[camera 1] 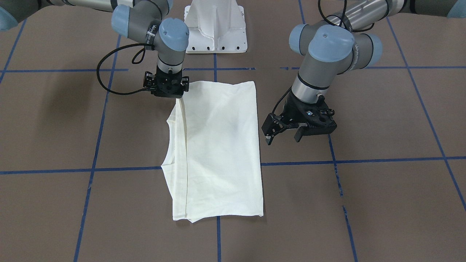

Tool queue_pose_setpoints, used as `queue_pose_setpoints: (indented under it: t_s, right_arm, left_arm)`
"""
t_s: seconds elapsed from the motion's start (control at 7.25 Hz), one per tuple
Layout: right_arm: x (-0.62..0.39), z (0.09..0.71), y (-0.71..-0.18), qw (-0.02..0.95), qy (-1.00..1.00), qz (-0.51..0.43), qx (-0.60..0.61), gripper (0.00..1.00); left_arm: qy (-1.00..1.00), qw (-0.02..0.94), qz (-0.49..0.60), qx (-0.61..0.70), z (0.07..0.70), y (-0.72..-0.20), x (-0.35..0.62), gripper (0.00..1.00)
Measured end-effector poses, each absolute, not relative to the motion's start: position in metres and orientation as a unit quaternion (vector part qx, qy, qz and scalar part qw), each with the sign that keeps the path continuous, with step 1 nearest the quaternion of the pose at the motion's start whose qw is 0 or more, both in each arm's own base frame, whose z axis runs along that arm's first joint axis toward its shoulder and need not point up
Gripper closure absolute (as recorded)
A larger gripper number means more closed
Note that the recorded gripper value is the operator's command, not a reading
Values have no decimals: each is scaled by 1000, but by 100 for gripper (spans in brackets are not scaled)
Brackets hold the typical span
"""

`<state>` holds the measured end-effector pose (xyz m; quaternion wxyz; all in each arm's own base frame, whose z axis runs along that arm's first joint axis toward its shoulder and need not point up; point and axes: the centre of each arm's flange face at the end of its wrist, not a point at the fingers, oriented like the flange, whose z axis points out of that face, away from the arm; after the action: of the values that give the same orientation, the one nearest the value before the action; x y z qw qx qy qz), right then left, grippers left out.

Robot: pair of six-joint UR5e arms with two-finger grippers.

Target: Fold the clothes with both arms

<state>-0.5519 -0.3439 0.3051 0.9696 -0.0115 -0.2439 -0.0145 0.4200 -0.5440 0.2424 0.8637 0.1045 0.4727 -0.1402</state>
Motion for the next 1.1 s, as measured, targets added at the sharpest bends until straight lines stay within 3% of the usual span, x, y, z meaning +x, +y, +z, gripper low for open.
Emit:
queue_pose_setpoints:
  t_s: [0.41, 0.69, 1.1]
  right_arm:
    - [-527, 326, -357, 972, -236, -2, -9, 0]
    - [-496, 305, -374, 964, -264, 10, 0, 0]
    - [-475, 244, -380, 933, -358, 11, 24, 0]
  left_arm:
    - [475, 863, -138, 104, 239, -543, 422, 0]
    - [479, 861, -137, 99, 237, -539, 423, 0]
    - [507, 843, -179, 18, 255, -470, 462, 0]
